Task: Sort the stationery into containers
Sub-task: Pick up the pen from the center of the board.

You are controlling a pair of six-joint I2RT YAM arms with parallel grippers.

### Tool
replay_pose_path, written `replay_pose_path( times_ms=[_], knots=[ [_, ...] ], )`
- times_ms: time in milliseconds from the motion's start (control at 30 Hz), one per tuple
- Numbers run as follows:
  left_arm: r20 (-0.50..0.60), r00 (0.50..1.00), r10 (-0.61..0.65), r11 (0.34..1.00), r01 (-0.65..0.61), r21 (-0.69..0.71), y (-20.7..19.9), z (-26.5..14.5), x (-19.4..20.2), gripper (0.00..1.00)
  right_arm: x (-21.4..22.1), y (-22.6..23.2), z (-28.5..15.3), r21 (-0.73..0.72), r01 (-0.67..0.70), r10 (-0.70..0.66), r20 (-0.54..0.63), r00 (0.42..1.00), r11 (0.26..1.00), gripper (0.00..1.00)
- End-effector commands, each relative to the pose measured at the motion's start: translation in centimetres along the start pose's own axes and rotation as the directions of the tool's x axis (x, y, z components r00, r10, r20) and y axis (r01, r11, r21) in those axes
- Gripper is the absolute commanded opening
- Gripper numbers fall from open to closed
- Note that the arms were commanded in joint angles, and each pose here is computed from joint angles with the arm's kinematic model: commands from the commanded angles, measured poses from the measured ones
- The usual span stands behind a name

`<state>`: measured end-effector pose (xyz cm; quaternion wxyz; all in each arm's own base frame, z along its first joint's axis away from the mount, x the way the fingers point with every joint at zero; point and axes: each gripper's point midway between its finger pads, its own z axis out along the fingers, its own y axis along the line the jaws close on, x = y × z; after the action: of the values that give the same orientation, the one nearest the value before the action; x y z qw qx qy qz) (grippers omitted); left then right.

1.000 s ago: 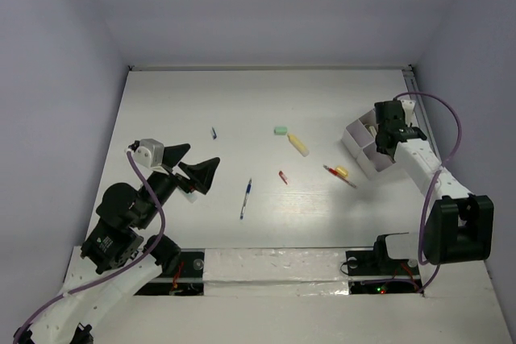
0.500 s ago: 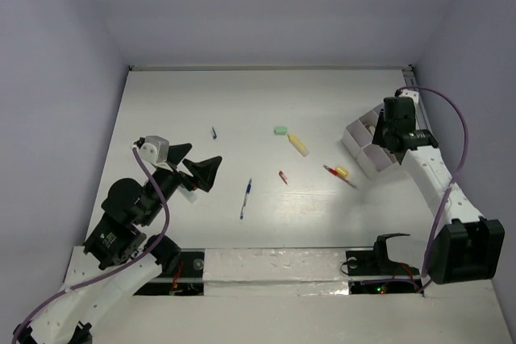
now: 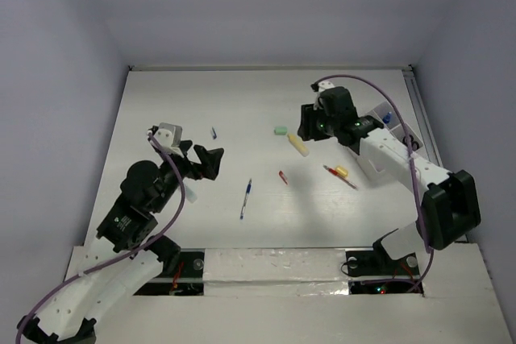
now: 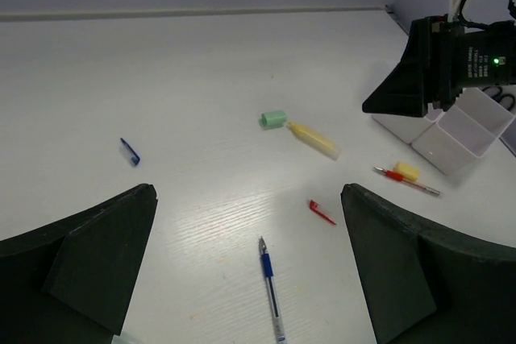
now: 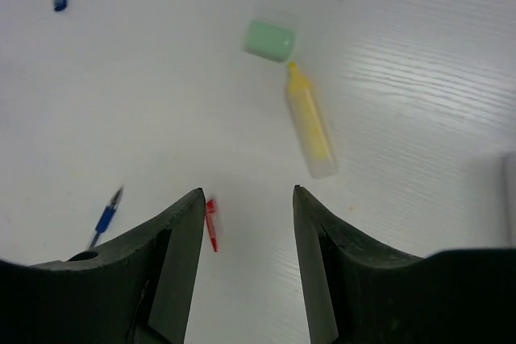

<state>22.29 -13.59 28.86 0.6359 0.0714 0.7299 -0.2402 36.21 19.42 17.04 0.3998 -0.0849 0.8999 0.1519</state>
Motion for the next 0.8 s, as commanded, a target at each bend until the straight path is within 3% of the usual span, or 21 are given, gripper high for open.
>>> replay_pose_path(
  times_ms=[0,200,367,667,733,767],
  knots=[
    [0.033,0.999,0.001,0.999,0.0,-0.044,0.8,0.6,-1.3,0.99,-2.3,6.6,-0.4,-0.206,0.034,-0.02,0.069,0.997,0.978,0.54],
    [0.046,0.999,-0.008,0.988,0.015,-0.151,3.0,0.7,-1.5,0.99,1.8,13.6,1.5,-0.324,0.101,-0.105,0.006,0.994,0.941,0.53],
    [0.153,0.988,-0.032,0.961,0.072,-0.266,5.0,-1.1,-4.3,0.99,5.6,20.9,2.7,-0.454,0.184,-0.212,-0.011,0.977,0.872,0.52],
    [0.257,0.966,-0.019,0.95,0.098,-0.298,5.1,-3.2,-8.9,0.99,6.8,28.7,4.1,-0.55,0.272,-0.308,0.027,0.951,0.789,0.54],
    [0.281,0.96,0.002,0.951,0.085,-0.298,4.8,-4.1,-11.0,0.99,9.2,30.8,5.4,-0.561,0.317,-0.376,0.011,0.927,0.765,0.55],
    [0.279,0.96,0.009,0.948,0.081,-0.308,4.8,-4.2,-11.4,0.99,7.6,32.8,5.2,-0.568,0.333,-0.369,0.055,0.928,0.753,0.55]
  ],
)
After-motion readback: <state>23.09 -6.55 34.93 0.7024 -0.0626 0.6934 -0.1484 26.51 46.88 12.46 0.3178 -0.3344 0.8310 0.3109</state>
